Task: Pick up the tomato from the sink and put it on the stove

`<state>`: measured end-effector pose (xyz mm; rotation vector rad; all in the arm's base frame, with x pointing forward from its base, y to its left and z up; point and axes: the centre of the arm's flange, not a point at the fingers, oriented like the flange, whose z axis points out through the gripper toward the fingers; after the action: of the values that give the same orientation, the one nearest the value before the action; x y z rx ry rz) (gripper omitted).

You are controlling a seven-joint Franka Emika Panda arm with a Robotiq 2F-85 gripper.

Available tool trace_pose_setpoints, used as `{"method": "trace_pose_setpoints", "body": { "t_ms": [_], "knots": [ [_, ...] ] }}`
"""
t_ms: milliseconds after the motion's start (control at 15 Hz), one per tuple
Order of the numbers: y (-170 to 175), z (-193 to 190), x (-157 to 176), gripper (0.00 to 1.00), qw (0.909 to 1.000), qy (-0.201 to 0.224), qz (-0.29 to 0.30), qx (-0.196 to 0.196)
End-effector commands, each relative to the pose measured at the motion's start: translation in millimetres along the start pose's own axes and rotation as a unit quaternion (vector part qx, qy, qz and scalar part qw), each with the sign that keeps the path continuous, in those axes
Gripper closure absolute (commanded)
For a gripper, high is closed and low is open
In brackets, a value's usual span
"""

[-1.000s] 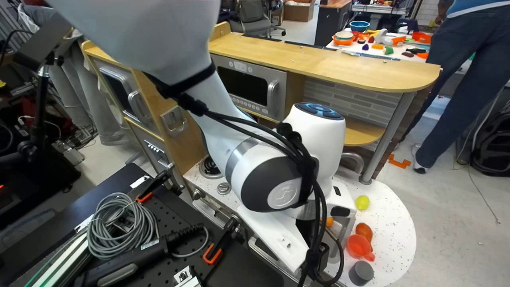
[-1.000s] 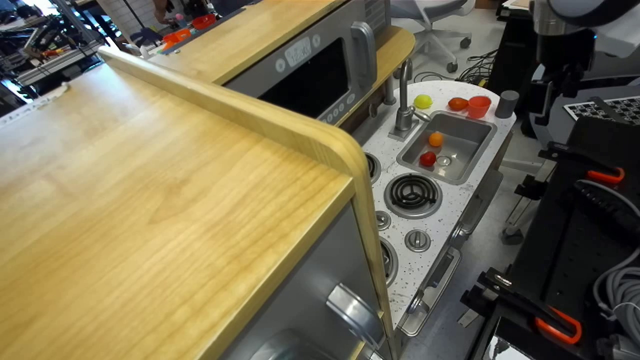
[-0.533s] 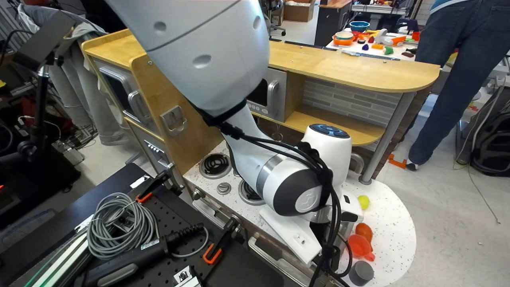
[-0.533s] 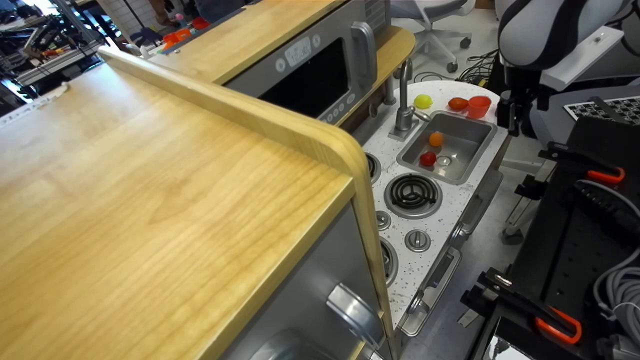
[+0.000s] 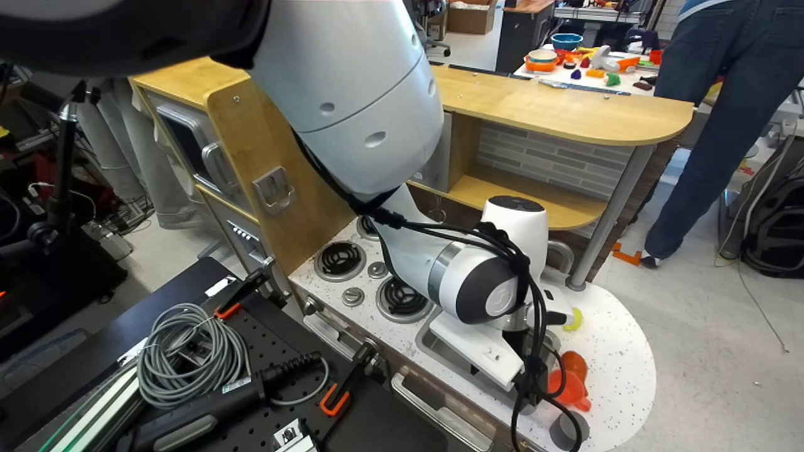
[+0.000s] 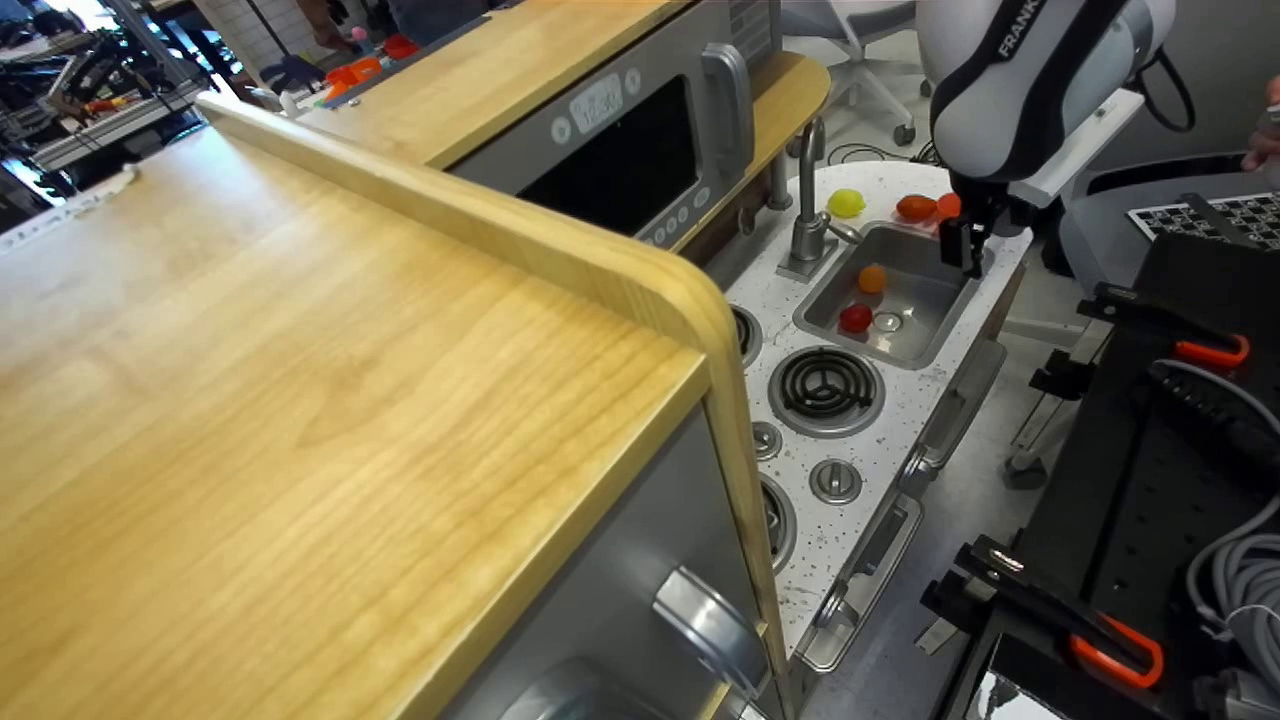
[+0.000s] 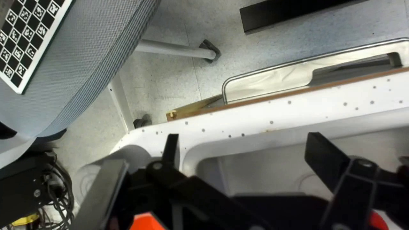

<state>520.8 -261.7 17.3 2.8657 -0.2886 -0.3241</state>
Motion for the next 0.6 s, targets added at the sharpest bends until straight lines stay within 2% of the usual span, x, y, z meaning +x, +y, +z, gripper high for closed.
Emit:
{"method": "trace_pose_setpoints", "body": {
  "t_ms": [0, 533],
  "knots": [
    [-13, 2, 28, 0.00, 0.9997, 0.008, -0.022, -0.004],
    [-56, 2, 46, 0.00, 0.9985, 0.021, -0.043, 0.028]
  ]
}}
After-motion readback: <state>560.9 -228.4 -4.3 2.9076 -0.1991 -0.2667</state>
